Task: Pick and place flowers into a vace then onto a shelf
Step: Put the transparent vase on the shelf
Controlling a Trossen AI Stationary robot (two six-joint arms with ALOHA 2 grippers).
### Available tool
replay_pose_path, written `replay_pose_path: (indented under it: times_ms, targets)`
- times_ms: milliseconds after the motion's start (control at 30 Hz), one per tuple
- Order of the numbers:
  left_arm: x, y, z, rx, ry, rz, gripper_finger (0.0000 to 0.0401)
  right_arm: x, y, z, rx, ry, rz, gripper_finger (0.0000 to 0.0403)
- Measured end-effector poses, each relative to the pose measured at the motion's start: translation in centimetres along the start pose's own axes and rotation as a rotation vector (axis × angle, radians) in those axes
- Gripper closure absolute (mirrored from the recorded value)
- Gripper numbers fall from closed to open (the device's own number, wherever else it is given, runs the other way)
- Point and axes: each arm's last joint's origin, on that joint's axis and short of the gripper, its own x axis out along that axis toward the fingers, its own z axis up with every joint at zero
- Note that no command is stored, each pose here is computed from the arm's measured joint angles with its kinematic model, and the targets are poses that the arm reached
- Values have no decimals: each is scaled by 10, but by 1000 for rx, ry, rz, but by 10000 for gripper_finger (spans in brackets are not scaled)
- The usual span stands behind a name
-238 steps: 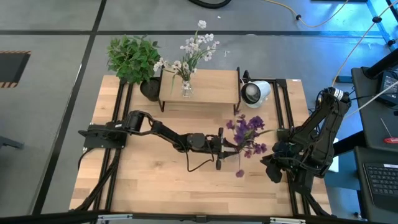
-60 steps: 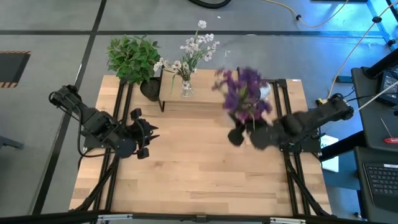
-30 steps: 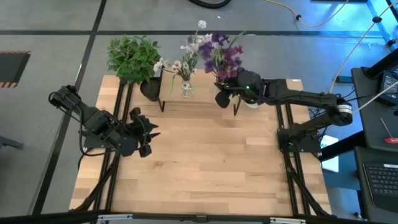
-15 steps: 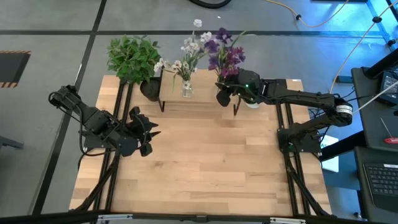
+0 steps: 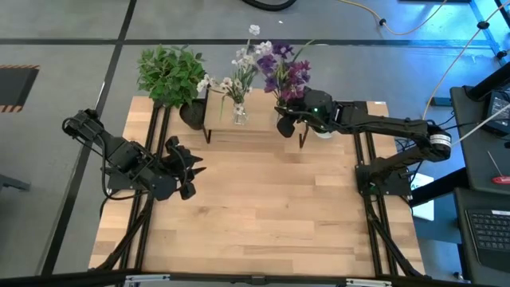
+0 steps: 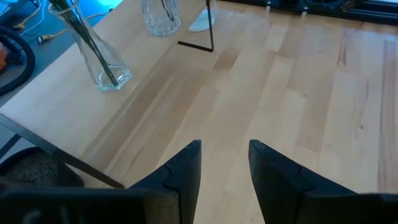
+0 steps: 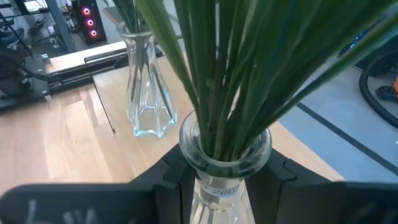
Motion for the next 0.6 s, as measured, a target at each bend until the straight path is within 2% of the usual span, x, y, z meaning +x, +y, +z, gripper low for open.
replay_pose_path:
  times_ms: [600]
  targets:
    - [0,0,0,-12,3,-2,274,7,2,-1,-7,-8,2,284]
